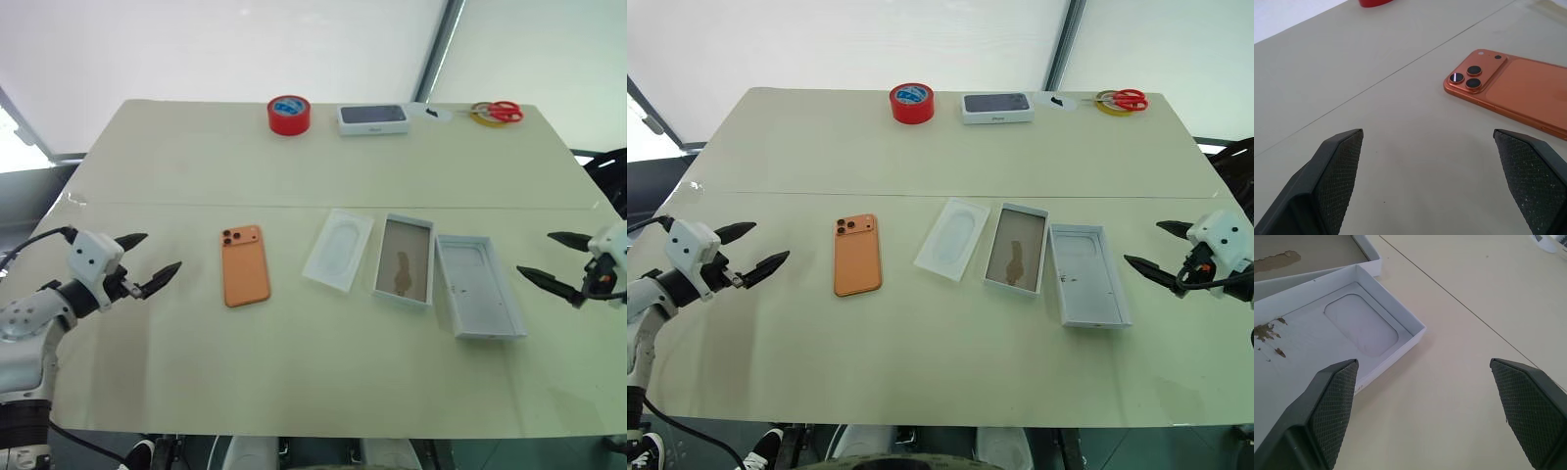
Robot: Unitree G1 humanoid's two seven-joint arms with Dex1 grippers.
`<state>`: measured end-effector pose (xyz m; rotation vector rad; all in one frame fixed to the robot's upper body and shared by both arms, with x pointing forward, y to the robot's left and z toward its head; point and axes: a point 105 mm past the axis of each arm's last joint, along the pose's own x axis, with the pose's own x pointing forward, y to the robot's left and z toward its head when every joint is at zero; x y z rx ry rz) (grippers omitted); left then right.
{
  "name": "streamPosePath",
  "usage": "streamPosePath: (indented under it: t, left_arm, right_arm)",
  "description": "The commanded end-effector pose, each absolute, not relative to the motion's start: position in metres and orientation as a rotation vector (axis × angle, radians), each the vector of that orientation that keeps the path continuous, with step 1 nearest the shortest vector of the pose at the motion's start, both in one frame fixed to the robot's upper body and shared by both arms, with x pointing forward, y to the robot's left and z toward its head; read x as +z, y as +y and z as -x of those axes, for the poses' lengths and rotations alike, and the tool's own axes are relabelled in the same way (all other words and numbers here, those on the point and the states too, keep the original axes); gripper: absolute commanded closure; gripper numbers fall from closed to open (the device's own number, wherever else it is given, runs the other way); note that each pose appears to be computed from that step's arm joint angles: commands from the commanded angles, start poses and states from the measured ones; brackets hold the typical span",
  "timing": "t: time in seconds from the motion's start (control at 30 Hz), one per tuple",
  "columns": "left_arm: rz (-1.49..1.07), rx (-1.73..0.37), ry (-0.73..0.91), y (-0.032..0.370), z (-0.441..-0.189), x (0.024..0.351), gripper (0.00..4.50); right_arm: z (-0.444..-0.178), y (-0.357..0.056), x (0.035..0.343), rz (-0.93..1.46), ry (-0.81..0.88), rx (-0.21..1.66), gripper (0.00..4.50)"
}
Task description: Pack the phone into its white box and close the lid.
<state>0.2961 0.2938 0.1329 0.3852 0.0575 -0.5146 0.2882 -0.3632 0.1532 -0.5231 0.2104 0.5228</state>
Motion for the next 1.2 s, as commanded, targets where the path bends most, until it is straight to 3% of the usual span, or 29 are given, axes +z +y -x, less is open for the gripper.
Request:
streamPosePath:
  t: [0.03,0.33,0.5,0.6,0.73,0.87,1.2]
  left_arm:
    - [-0.401,-0.522,0.030,0.290,-0.298,0.145,0.03]
    - [-0.353,-0.538,0.008,0.266,-0.315,0.155,0.03]
    - [-0.247,-0.608,0.106,0.226,-0.322,0.155,0.03]
    - [-0.080,-0.753,0.175,0.187,-0.328,0.160,0.03]
    - [0.094,-0.850,0.308,0.155,-0.335,0.158,0.03]
    - [0.314,-0.919,0.472,0.130,-0.335,0.154,0.03]
    - [0.353,-0.981,0.621,0.091,-0.335,0.129,0.03]
  right_arm:
    - [-0.292,-0.360,0.167,0.568,0.157,0.520,0.00]
    - [-0.302,-0.345,0.178,0.587,0.111,0.553,0.00]
    - [-0.310,-0.288,0.189,0.571,0.023,0.715,0.00]
    - [-0.314,-0.239,0.197,0.586,-0.051,0.841,0.00]
    - [-0.309,-0.207,0.198,0.609,-0.072,0.948,0.00]
    - [-0.313,-0.200,0.202,0.591,-0.093,0.941,0.00]
    - [-0.309,-0.199,0.199,0.605,-0.093,0.937,0.00]
